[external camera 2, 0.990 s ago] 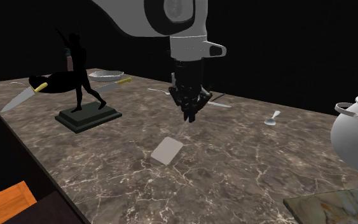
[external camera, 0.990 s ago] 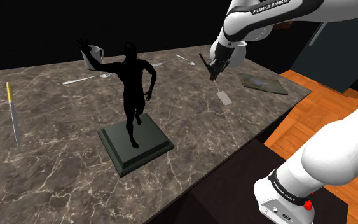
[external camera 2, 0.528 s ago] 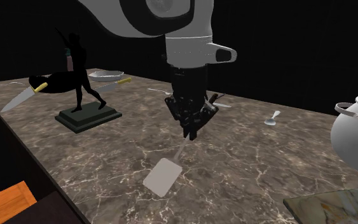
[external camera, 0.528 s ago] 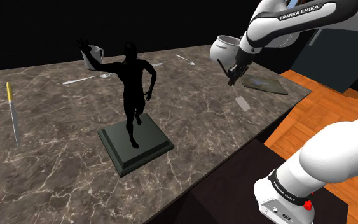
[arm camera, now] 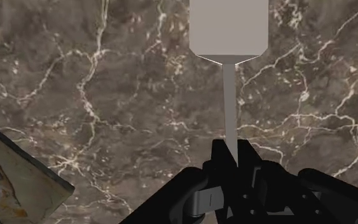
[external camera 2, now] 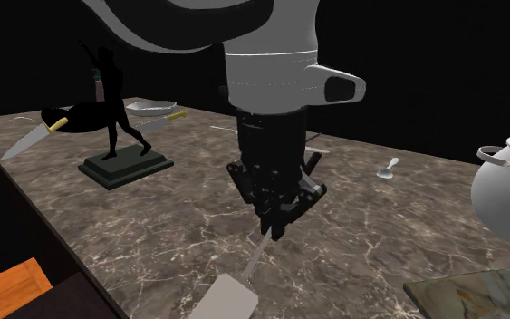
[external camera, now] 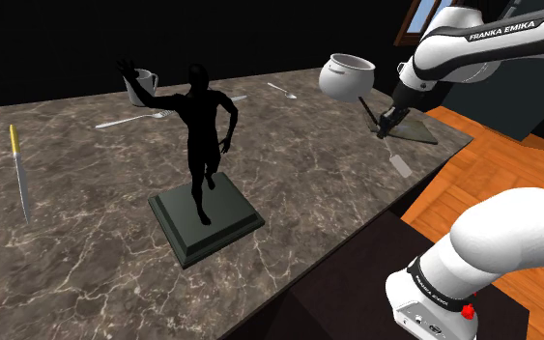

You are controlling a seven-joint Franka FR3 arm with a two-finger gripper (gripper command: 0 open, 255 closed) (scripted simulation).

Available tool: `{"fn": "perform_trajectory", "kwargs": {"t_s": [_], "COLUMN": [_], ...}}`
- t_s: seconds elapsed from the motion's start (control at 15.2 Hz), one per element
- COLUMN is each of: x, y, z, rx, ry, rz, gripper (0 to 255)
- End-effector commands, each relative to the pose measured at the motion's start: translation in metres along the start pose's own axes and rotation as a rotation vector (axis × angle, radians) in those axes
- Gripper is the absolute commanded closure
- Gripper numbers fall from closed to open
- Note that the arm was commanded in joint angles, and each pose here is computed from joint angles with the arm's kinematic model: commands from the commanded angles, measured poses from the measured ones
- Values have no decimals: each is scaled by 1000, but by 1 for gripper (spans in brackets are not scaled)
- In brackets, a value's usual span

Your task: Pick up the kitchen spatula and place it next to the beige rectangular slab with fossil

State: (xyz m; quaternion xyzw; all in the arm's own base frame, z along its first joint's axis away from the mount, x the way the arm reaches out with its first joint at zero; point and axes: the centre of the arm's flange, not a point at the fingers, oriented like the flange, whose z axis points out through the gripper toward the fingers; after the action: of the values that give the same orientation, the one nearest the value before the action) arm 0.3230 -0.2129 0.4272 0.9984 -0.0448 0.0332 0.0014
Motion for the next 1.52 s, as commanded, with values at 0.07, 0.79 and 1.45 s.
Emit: {"fn": "perform_trajectory", "kwargs": {"t_s": [0.07,0.79,1.45], "x": [-11,-14,-15], "y": [10,10,10], "z": [9,67,76], "rx": [0,0,0], "ry": [0,0,0], "rz": [-1,-1,-1], "gripper": [255,255,0]}}
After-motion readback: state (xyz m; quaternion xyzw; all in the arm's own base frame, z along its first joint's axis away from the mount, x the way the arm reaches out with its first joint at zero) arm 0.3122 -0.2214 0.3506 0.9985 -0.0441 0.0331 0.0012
